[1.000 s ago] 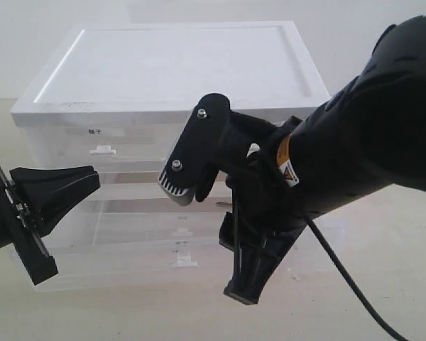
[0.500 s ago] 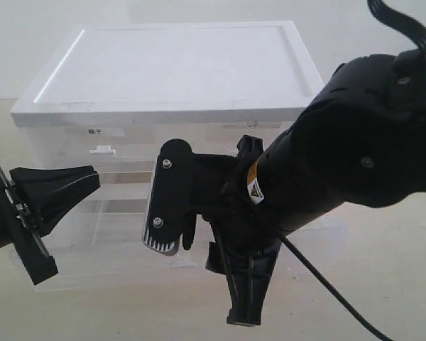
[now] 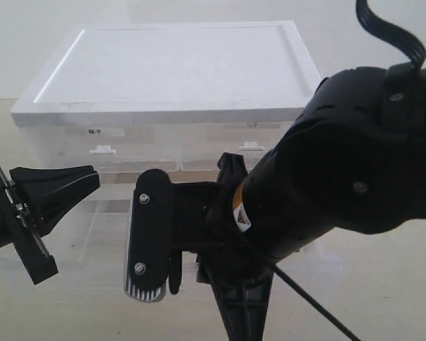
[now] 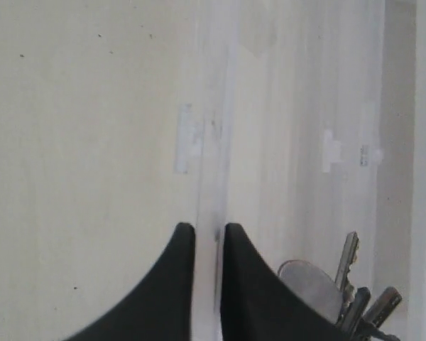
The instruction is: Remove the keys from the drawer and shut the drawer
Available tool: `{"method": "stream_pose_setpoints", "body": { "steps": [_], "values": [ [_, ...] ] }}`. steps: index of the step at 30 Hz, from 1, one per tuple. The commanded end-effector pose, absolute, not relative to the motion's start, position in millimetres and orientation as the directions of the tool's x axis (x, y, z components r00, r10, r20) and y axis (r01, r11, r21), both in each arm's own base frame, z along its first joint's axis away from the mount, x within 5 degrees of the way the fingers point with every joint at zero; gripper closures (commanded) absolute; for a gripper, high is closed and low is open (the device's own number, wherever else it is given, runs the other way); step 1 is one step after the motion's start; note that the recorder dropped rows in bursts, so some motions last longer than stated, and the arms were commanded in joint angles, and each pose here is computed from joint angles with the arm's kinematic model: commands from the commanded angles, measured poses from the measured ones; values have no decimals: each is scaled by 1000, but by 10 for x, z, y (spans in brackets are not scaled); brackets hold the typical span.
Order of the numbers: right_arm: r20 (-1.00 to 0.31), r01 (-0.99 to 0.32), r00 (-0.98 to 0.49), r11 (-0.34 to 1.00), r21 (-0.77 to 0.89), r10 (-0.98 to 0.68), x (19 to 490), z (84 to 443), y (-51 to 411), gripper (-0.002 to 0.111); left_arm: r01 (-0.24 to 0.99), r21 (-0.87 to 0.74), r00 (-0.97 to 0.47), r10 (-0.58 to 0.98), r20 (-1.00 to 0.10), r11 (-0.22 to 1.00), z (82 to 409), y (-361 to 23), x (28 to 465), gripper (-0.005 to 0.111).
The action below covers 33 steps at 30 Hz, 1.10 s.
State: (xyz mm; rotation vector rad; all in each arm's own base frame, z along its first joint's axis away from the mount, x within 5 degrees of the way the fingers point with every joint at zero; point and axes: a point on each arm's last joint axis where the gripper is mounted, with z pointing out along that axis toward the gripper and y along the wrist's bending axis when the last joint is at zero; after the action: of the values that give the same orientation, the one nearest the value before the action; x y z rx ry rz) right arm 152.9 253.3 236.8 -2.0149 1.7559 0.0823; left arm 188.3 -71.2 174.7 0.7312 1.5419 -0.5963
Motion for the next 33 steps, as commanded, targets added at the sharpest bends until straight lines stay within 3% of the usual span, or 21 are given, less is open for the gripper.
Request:
{"method": "stream_pose_setpoints", "body": {
  "steps": [1,9,16,18,24,29,31,33],
  "values": [
    [-326,-960,185,-100,-260,-927,1416,2363,2555,108,748,40,-26,89,-996,663,1772,-722,1888,102],
    [-200,-951,218,-162,-263,-955,1426,2331,2451,108,748,40,-26,89,-996,663,1772,-722,1888,102],
    [-246,-951,198,-124,-285,-949,1443,2351,2488,107,748,40,-26,89,-996,663,1772,-722,1888,102],
    [-250,-952,188,-114,-283,-950,1443,2361,2487,101,748,40,-26,89,-996,663,1772,-722,1888,102],
    [-305,-953,155,-61,-297,-940,1424,2483,2461,58,748,40,-26,89,-996,663,1772,-722,1888,102],
    [-428,-950,115,26,-311,-896,1358,2741,2390,56,748,40,-26,89,-996,663,1772,-722,1888,102],
    [-498,-948,51,116,-298,-866,1323,2887,2324,56,749,40,-26,90,-996,661,1771,-723,1886,102],
    [-563,-909,-80,292,-297,-823,1372,2990,2259,56,752,31,-33,85,-996,659,1770,-725,1883,102]
  ]
}}
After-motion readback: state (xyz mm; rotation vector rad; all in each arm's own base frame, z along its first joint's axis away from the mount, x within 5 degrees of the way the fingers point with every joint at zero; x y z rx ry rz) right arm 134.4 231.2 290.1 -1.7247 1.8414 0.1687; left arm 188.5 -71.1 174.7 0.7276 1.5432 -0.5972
